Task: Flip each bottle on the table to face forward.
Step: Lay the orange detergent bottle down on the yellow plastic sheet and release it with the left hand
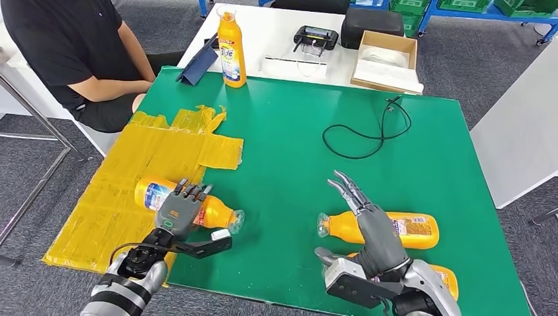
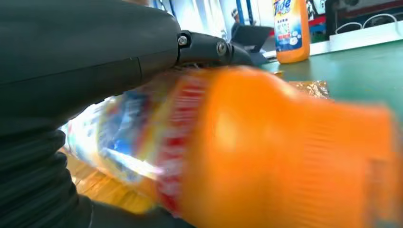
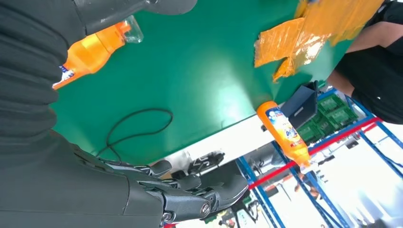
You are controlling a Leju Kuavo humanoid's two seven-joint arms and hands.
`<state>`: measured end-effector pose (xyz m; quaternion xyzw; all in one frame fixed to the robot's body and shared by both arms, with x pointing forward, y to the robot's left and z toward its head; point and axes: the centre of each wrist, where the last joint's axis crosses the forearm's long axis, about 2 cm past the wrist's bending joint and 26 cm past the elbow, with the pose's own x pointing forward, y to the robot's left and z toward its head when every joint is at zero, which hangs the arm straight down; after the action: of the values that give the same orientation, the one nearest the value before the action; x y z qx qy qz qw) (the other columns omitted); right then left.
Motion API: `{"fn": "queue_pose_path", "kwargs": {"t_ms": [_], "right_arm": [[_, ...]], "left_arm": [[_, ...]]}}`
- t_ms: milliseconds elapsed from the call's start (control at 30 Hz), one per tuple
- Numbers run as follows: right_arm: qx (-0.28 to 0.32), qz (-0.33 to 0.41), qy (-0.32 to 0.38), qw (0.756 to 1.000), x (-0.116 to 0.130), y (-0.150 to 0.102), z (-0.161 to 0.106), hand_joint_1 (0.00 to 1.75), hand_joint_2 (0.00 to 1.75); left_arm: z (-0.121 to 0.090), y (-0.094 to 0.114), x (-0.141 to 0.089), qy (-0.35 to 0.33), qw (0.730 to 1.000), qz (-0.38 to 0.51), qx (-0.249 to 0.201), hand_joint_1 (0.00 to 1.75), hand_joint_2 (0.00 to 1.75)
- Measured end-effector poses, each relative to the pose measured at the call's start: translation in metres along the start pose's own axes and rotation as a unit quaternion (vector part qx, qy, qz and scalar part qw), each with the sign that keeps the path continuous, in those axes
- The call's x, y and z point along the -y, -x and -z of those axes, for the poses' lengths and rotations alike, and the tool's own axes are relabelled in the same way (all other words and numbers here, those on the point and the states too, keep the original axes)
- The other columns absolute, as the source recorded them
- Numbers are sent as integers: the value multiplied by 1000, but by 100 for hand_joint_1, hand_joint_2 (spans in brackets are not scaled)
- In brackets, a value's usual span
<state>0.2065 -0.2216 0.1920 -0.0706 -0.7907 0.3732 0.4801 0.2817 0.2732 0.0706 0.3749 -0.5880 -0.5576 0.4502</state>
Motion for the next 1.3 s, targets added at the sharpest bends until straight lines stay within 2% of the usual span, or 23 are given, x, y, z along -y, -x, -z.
{"fn": "queue_pose_path", "kwargs": {"t_ms": [100, 367, 567, 667, 800, 900, 1033, 1133, 1300], "right_arm": [[-6, -10, -4, 1000, -3, 1, -17, 0, 175], [-52, -39, -22, 998, -13, 5, -86, 0, 175], [-73, -45, -37, 996, -12, 3, -106, 0, 175], [-94, -56, -32, 993, -13, -1, -117, 0, 175], [-124, -82, -23, 989, -17, -5, -129, 0, 175], [-134, -84, -32, 987, -20, -6, -132, 0, 175], [-160, -95, -66, 980, -18, 8, -125, 0, 175], [-171, -123, -76, 975, -13, 25, -116, 0, 175], [-208, -140, -66, 966, -2, 51, -106, 0, 175]], "left_arm": [[-11, 2, -3, -13, 998, -58, 11, 0, 0], [-37, 7, -21, -80, 974, -206, 38, 0, 0], [-44, 8, -30, -108, 960, -254, 41, 0, 0], [-51, 7, -31, -123, 923, -361, 48, 0, 0], [-63, 3, -35, -154, 833, -526, 70, 0, 0], [-70, -1, -38, -168, 801, -570, 74, 0, 0], [-77, -11, -43, -158, 738, -649, 99, 0, 0], [-80, -21, -47, -161, 715, -671, 114, 0, 0], [-84, -33, -51, -152, 705, -680, 130, 0, 0]]}}
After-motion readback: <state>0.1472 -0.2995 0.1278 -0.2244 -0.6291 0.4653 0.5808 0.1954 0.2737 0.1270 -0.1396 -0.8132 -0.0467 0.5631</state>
